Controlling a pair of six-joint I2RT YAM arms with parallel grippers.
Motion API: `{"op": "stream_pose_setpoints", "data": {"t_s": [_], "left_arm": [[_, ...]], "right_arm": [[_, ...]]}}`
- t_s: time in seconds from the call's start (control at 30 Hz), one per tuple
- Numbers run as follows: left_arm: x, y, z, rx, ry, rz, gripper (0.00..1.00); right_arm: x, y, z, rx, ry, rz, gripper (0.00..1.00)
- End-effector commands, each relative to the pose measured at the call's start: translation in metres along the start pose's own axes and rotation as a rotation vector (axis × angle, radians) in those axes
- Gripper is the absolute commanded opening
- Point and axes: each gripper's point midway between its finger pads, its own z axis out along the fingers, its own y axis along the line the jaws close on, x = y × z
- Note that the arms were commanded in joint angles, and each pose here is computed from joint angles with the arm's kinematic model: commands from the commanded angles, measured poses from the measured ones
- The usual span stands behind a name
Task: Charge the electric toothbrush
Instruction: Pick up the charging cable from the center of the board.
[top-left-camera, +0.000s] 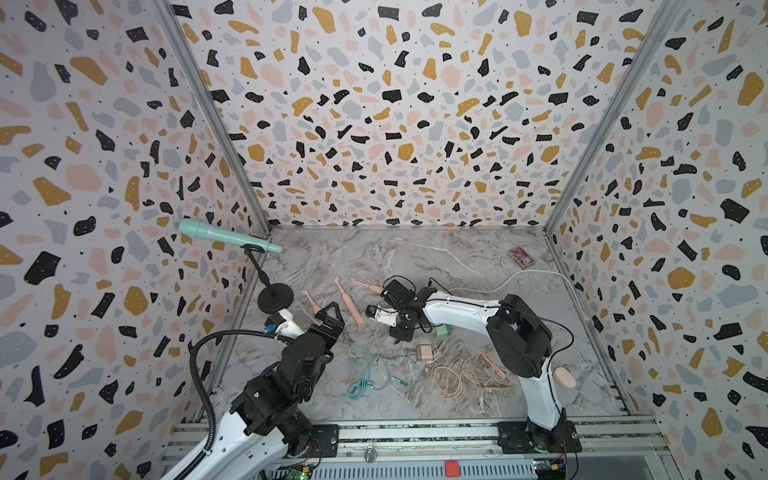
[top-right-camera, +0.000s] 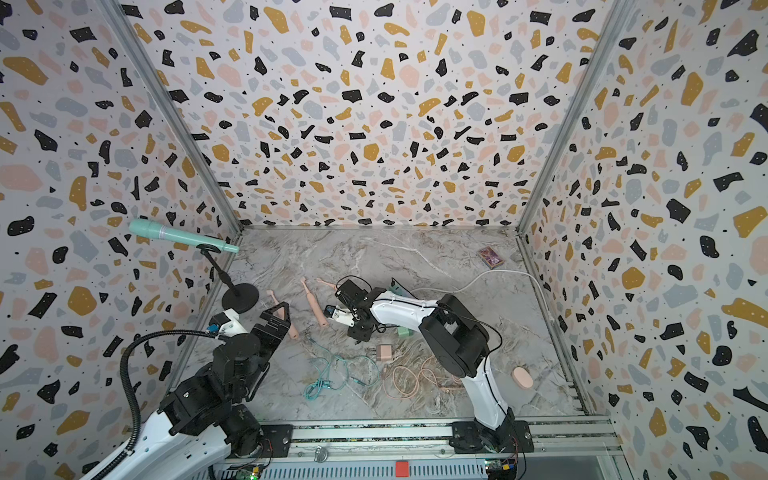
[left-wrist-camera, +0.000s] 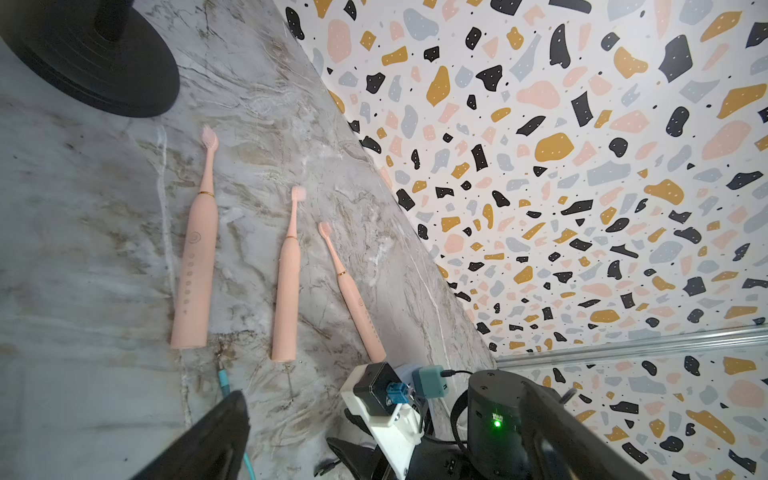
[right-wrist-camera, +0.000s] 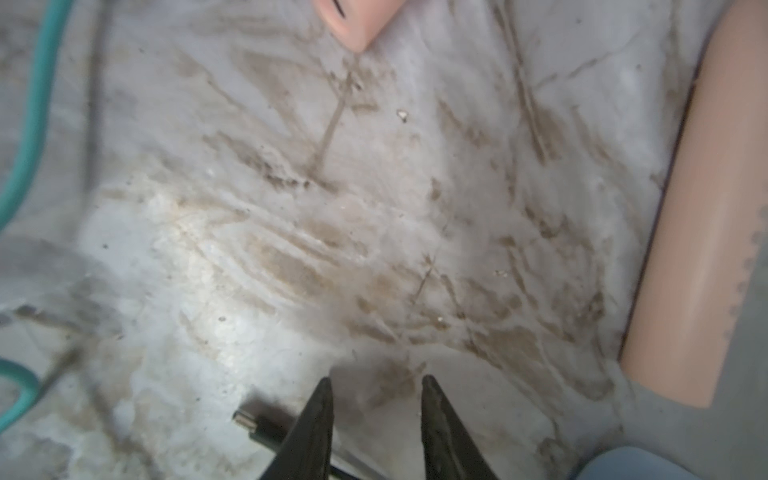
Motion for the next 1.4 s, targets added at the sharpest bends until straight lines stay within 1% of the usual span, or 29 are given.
{"op": "stream_pose_setpoints", "data": {"t_s": [0.0,0.1,0.2,0.3,0.47,0.63,0.83,1.03,1.17,1.23,1.3,1.37], "left_arm": [[-0.008,-0.001,-0.002,-0.003,-0.031,-0.003,1.00],[-0.007,-0.001,-0.001,-0.001,-0.029,-0.001,0.99],[-0.008,-0.003,-0.002,0.003,-0.031,-0.004,1.00],[-0.008,-0.005,-0.002,0.007,-0.031,-0.004,1.00],[-0.006,-0.004,-0.001,0.007,-0.023,-0.007,0.99],[-0.004,-0.004,0.000,0.009,-0.015,-0.009,1.00],[-0.003,-0.004,0.000,0.012,-0.009,-0.010,1.00],[-0.001,-0.004,0.001,0.016,-0.006,-0.015,1.00],[-0.001,-0.003,0.001,0.014,-0.006,-0.013,0.99],[-0.001,-0.003,0.001,0.013,-0.006,-0.013,1.00],[-0.001,-0.004,0.001,0.014,-0.005,-0.014,0.99],[-0.001,-0.004,0.001,0.016,-0.004,-0.016,1.00]], "right_arm": [[0.008,0.003,-0.009,0.000,0.034,-0.040,0.37],[0.006,-0.006,-0.020,0.019,0.010,-0.022,0.39],[0.001,-0.008,-0.037,-0.016,-0.050,-0.004,0.42],[0.001,-0.007,-0.042,-0.019,-0.066,-0.013,0.44],[0.008,0.010,-0.035,-0.092,-0.049,-0.023,0.48],[0.016,0.018,-0.025,-0.087,-0.021,-0.043,0.48],[0.018,0.025,-0.019,-0.100,-0.016,-0.059,0.48],[0.025,0.029,-0.005,-0.093,0.032,-0.075,0.42],[0.029,0.029,0.001,-0.108,0.047,-0.073,0.35],[0.030,0.029,0.004,-0.114,0.049,-0.069,0.32],[0.030,0.030,0.007,-0.125,0.057,-0.071,0.25],[0.033,0.030,0.009,-0.132,0.069,-0.067,0.20]]}}
